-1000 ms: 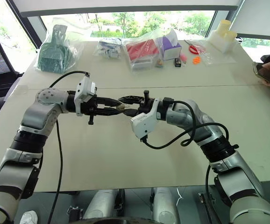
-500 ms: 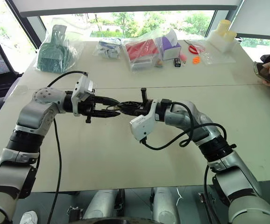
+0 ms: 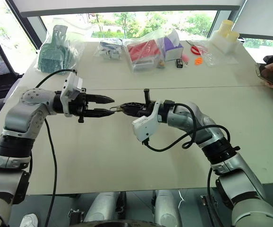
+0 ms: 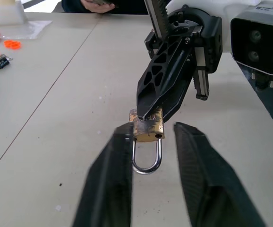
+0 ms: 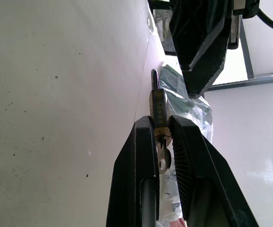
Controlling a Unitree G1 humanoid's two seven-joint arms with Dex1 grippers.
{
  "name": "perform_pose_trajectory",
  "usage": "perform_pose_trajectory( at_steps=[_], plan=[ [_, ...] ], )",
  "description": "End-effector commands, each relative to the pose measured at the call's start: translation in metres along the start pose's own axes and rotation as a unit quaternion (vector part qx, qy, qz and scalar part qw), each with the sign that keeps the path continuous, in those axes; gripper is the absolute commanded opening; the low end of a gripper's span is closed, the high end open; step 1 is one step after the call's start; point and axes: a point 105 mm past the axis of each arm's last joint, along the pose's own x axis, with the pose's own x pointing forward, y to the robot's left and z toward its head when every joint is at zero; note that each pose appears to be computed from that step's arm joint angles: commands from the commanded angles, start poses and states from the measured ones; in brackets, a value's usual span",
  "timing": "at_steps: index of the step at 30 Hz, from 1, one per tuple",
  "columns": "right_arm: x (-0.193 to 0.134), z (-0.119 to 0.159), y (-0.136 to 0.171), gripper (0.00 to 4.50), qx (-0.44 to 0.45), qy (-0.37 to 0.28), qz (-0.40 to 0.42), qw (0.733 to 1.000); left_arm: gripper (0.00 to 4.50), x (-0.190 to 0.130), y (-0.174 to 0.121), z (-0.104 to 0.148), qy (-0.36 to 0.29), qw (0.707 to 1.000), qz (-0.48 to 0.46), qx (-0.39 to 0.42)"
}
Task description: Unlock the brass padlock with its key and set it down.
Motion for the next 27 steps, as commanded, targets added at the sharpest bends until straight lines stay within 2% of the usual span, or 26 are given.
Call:
perform_pose_trajectory(
  at_steps=[1,15,23,27],
  plan=[
    [-0.005,0.004,-0.014,0.0,-0.007,-0.005,-0.025,1.0,0.03,0.0,-0.003,0.007,-0.003,1.0,-0.003,0.019],
    [-0.005,0.004,-0.016,0.0,-0.011,-0.005,-0.021,1.0,0.03,0.014,0.005,-0.025,0.051,0.998,0.005,0.038],
    [-0.005,0.004,-0.014,0.0,-0.007,-0.003,-0.018,1.0,0.03,0.018,0.019,-0.022,0.027,0.998,0.03,0.048],
    [-0.007,-0.001,-0.004,0.0,0.008,0.012,-0.006,1.0,0.03,0.01,0.013,-0.029,0.046,0.998,0.026,0.04]
  ],
)
